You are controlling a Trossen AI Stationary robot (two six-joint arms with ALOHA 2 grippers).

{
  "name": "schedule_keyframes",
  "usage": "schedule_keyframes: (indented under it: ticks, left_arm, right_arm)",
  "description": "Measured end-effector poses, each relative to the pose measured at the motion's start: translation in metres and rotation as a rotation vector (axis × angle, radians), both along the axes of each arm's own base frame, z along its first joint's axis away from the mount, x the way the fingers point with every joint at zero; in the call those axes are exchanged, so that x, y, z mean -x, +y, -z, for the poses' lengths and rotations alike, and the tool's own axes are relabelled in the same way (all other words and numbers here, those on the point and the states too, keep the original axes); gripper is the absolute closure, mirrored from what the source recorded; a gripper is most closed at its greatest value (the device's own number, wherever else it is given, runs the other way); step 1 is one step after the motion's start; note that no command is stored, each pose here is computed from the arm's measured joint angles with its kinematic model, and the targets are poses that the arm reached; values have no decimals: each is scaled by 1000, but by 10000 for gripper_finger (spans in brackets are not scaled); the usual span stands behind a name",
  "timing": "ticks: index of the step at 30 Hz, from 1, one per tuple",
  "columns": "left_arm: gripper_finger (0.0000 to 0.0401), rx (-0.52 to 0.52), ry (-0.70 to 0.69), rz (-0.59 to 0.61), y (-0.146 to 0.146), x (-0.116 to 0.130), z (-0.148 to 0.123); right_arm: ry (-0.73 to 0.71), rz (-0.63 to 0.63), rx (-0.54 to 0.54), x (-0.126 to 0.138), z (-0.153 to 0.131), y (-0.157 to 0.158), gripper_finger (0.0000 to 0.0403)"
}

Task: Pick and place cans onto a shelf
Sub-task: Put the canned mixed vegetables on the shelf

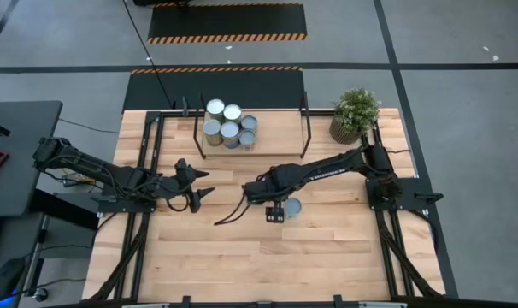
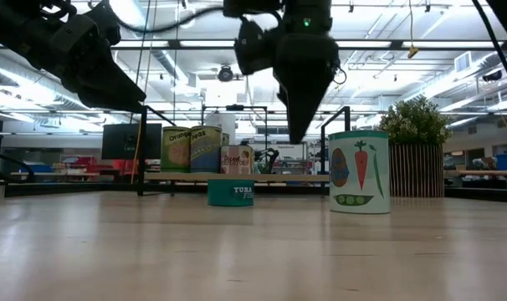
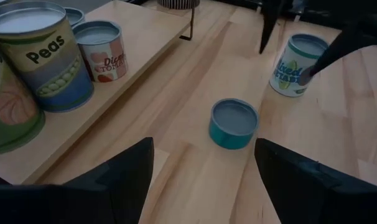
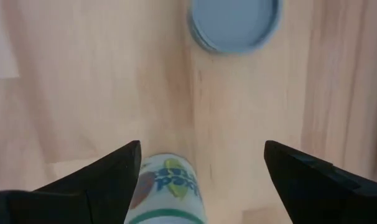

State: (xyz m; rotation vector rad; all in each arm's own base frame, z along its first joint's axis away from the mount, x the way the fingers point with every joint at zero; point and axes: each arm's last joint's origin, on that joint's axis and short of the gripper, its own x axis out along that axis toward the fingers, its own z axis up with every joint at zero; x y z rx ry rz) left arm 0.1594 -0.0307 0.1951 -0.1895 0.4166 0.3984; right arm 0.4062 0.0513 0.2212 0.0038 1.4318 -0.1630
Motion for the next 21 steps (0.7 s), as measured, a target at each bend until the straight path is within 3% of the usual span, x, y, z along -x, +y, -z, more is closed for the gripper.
schedule_keyframes:
  ticks: [14,21]
  left_arm:
    - [118,-1,4,1,0,0,0]
    - [118,4,2,-2,0,0,0]
  right_arm:
    - [-72,161,-29,38,11,12,56]
    - [-35,251,-32,56,23,17,55]
